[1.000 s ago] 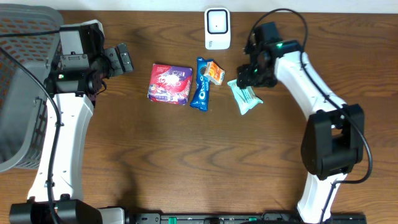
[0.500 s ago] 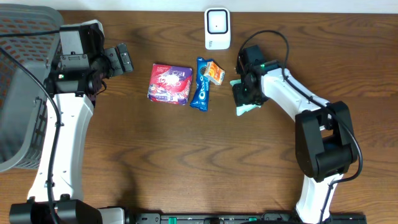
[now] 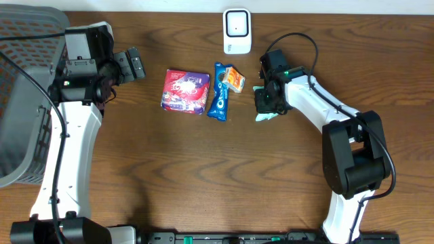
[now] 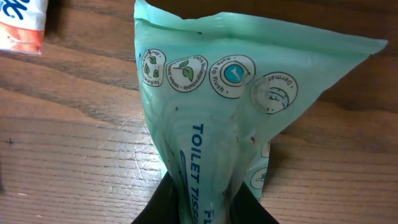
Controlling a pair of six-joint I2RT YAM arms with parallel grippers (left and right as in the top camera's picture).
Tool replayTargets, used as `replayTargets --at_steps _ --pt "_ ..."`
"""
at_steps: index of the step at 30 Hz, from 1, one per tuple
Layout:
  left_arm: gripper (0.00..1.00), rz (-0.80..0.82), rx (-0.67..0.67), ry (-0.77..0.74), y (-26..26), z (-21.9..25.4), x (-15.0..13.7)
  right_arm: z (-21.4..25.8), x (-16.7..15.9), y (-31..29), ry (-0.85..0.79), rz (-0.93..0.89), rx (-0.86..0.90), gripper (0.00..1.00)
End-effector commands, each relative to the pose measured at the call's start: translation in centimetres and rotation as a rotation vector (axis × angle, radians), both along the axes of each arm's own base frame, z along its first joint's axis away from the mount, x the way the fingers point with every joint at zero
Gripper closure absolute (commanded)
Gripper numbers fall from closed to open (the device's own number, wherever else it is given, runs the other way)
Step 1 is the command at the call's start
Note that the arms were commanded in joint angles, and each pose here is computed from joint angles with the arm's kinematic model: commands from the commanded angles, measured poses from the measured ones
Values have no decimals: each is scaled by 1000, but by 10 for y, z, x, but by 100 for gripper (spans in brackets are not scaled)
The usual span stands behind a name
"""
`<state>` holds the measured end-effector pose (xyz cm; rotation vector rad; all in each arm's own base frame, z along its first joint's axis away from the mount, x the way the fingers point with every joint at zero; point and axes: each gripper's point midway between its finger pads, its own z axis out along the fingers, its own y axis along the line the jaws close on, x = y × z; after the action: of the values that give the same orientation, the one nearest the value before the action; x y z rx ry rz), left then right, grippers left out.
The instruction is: Scan the item barcode
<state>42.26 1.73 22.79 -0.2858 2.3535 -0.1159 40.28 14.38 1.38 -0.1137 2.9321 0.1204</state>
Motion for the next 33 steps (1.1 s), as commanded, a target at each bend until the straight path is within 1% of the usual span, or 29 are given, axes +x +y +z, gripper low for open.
replayTargets --at_steps 1,18,23,28,33 --pt "2 6 8 14 2 -5 0 -2 1 -1 -2 -31 -11 99" --pt "2 6 8 14 2 -5 0 30 33 11 -96 -28 31 99" --pt "2 6 8 14 2 -5 0 51 49 16 -162 55 29 99" --pt "2 6 8 14 2 -5 0 79 77 20 -272 93 39 99" --pt "2 6 8 13 2 -5 0 115 116 30 -458 96 85 99"
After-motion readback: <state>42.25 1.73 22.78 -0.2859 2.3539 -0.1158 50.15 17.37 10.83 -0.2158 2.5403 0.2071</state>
